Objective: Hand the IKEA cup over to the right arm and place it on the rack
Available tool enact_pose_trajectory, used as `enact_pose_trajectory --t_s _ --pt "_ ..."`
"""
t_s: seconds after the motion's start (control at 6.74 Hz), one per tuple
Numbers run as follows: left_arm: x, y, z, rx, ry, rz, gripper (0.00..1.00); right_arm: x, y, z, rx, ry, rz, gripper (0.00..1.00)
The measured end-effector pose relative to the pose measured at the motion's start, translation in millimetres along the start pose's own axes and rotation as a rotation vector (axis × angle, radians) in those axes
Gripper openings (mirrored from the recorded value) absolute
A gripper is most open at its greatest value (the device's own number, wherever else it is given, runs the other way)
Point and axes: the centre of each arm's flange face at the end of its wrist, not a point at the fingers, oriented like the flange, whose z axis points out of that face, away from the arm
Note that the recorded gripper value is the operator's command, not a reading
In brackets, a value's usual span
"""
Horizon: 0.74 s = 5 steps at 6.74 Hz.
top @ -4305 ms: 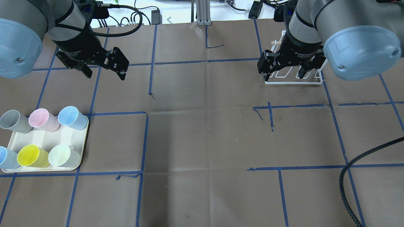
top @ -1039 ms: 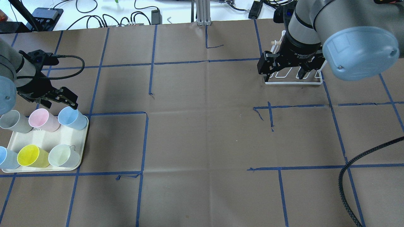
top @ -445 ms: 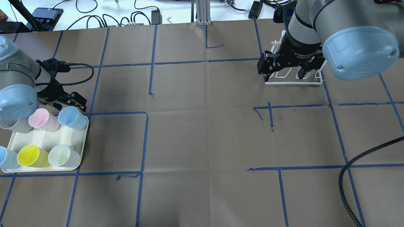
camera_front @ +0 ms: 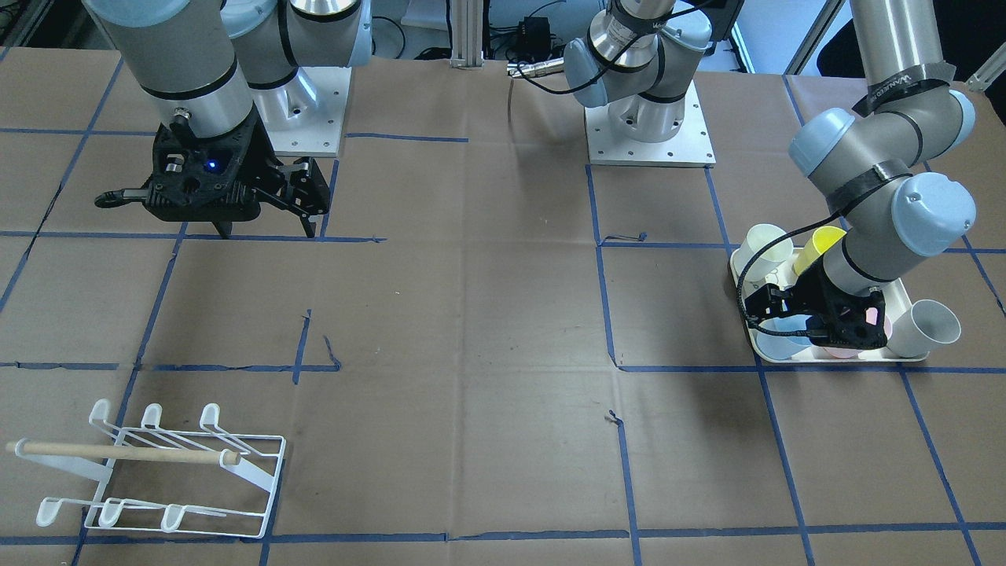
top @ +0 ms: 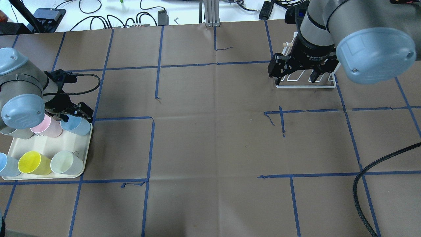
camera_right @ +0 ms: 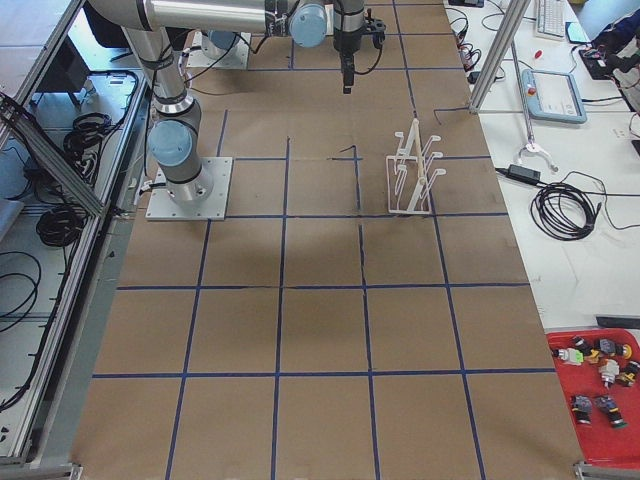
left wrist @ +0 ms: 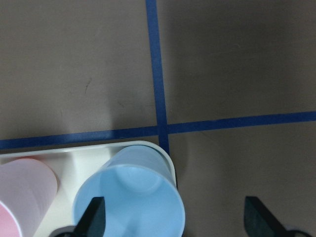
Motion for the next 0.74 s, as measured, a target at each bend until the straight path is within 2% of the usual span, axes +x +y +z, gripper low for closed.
enact_pose_trajectory --t_s 0.15,0.3,0.45,0.59,0.74 --pt "0.2 3.2 4.0 -0.007 0.004 -0.004 0.99 0.0 -0.1 0.2 -0.001 0.000 0.000 1.00" --pt "0.8 5.0 3.1 -0.007 0.003 -0.007 0.75 0.0 -0.1 0.3 -0.001 0.000 0.000 1.00" --pt "0.9 5.8 0.3 -0.002 0.000 -0.008 0.35 0.0 0.0 0.0 0.000 0.000 0.001 1.00" --pt "0.4 5.5 -2.5 0.001 -0.005 -0.007 0.06 0.0 0.1 -0.2 0.000 0.000 0.001 1.00" --pt "-0.4 4.6 -4.9 0.003 -0.008 -0.005 0.00 0.0 0.1 -0.3 0.001 0.000 0.001 1.00"
